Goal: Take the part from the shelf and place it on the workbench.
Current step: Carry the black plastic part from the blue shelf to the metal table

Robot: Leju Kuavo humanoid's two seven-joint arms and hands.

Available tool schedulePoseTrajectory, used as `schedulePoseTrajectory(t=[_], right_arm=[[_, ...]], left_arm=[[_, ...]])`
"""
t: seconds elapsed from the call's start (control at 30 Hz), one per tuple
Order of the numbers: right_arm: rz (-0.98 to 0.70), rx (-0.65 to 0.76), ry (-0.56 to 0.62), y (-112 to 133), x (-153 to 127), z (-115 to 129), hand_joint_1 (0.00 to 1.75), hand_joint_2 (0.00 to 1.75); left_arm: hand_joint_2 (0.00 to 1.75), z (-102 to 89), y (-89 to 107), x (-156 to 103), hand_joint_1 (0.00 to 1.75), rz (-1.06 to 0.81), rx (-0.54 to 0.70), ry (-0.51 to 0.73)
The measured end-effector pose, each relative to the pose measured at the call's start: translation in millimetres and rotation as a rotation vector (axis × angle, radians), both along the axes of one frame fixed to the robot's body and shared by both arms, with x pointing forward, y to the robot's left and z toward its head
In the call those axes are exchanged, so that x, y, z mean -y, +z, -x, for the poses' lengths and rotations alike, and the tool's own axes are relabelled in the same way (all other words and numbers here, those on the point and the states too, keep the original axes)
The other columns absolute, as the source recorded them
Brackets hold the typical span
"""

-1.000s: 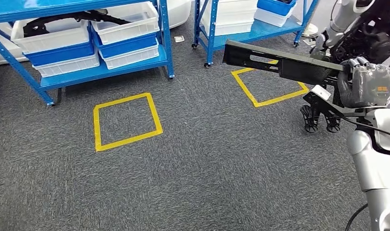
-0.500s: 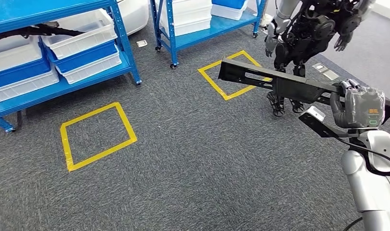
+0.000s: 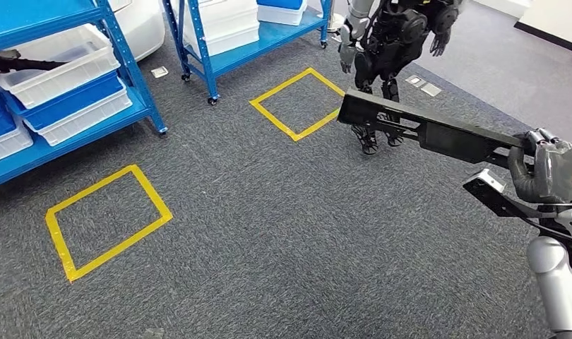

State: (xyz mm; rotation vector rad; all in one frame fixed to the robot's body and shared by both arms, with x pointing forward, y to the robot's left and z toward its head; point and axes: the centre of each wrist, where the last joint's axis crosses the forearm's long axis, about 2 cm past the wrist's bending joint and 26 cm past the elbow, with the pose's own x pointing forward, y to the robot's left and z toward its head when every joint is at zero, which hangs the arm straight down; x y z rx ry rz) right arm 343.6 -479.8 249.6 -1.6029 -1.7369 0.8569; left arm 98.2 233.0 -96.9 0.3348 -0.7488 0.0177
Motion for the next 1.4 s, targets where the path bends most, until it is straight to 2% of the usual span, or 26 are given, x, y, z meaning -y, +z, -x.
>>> schedulePoseTrajectory(t=[0.3, 0.83, 1.23, 1.4], right_arm=[[0.006, 0.010, -0.003, 6, 1, -5, 1.75, 1.75], [-0.010, -0.008, -0.007, 2, -12, -30, 1.75, 1.75], [-0.013, -0.035, -0.002, -3, -18, -39, 1.75, 1.75], [-0.021, -0.030, 0.020, 4, -8, -46, 1.75, 1.75]], left_arm=[[1.75, -8.4, 1.9, 0, 0.00, -0.008, 0.014, -0.020], [1.75, -8.1, 1.9, -1, 0.00, -0.031, 0.004, -0.023], [1.75, -6.4, 1.6, -2, 0.00, -0.042, 0.003, -0.014], [1.75, -3.0, 0.8, -2, 0.00, -0.051, 0.004, -0.008]])
